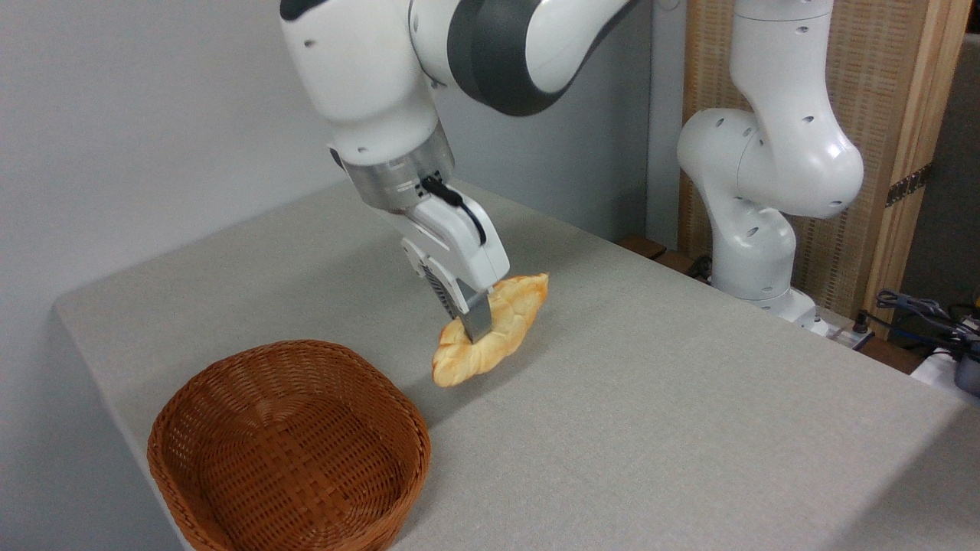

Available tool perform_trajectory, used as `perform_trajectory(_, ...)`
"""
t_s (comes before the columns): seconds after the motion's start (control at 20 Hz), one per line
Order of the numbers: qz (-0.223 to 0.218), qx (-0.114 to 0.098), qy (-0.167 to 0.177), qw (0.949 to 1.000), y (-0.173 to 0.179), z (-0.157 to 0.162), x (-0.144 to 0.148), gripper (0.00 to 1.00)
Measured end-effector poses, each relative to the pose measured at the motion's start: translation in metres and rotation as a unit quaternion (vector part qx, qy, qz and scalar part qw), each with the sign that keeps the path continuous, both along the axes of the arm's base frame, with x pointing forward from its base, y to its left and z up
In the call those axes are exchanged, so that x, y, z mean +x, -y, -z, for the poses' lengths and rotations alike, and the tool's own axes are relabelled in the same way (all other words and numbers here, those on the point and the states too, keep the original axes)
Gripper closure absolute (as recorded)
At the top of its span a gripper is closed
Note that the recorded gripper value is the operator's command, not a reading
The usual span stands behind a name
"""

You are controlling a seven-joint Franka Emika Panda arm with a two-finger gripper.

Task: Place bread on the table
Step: 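Lower the baguette onto the table and open the gripper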

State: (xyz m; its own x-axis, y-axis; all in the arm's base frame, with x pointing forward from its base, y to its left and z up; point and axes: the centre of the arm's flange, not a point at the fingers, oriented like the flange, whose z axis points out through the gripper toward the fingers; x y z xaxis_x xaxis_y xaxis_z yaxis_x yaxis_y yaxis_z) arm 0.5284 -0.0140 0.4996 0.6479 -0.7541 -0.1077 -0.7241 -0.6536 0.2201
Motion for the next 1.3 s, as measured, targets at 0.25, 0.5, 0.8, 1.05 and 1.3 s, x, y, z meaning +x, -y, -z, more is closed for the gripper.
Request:
perform_trajectory(0.25, 0.035, -0.003, -0.010, 0.9993, 0.020, 0.032, -0.008, 0.01)
perform_trajectory(0.5, 0.047, -0.003, -0.009, 0.9989, 0.033, 0.041, -0.010, 0.00)
perform_trajectory(0.8, 0.053, -0.003, -0.005, 0.9986, 0.039, 0.042, -0.009, 0.00)
perform_trajectory(1.05, 0.054, -0.003, -0.004, 0.9985, 0.041, 0.042, -0.009, 0.00)
perform_trajectory(1.3, 0.054, -0.003, 0.002, 0.9985, 0.041, 0.040, -0.008, 0.00)
